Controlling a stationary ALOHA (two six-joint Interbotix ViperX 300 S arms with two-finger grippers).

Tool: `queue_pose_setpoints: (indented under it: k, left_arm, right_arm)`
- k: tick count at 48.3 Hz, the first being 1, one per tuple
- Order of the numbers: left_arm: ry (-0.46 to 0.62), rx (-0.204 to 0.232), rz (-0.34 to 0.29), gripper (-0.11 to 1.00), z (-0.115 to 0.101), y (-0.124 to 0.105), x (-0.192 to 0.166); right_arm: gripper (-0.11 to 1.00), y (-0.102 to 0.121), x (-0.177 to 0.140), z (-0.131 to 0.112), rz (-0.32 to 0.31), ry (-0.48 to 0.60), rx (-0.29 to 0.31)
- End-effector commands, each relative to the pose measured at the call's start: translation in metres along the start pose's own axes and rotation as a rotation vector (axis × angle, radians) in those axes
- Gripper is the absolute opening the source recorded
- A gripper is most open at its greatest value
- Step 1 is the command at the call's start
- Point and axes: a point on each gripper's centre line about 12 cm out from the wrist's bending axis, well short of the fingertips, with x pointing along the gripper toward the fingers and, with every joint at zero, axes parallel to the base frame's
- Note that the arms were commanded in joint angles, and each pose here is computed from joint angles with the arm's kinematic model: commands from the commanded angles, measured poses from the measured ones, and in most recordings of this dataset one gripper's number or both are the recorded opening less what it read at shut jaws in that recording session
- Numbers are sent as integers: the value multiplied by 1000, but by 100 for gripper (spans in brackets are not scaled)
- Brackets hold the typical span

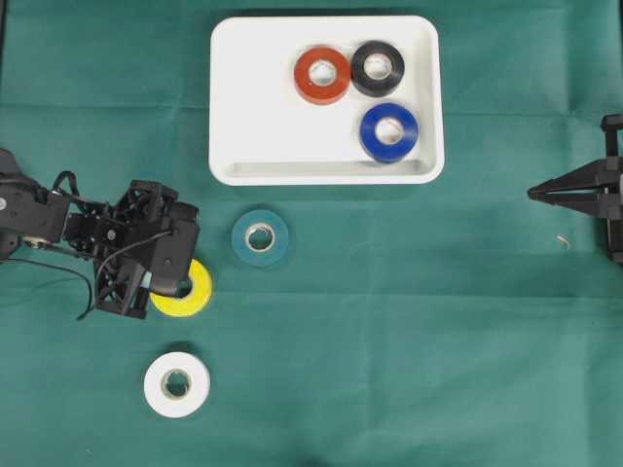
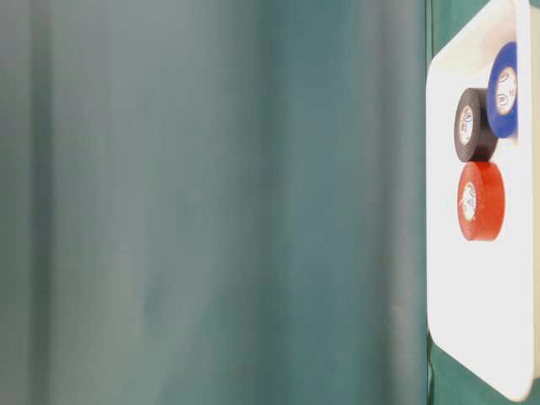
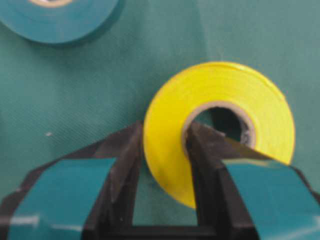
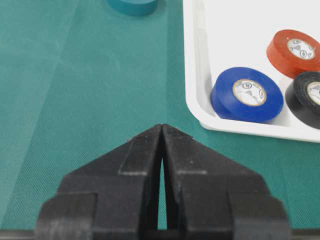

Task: Put the tape into the white case with the left arm.
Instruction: 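Lower the left gripper into the yellow roll's hole and close, then lift the yellow roll and carry it into the case's left corner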

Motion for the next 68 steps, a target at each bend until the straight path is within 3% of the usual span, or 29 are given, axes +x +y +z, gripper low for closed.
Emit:
queue_pose_setpoints:
  k: [1,15,31,46,68]
  left_arm:
    - [-38,0,1,24,11,0,-5]
    - [-40,-2,-1,24,14,-1,-8]
    - [-119,36,-31,24,47,-15,-48]
    - [-105,39,-28,24,52,-13,-59]
    - [-127,-86,82,24,60,42,-64]
  right_arm:
    - [-9,0,1,5,-1,-12,2]
    - [-9,0,1,5,-1,-12,0]
    - [-9,0,1,4,-1,-11,2]
    - [-9,0,1,5,-1,-12,2]
    - [-9,0,1,4,-1,-11,2]
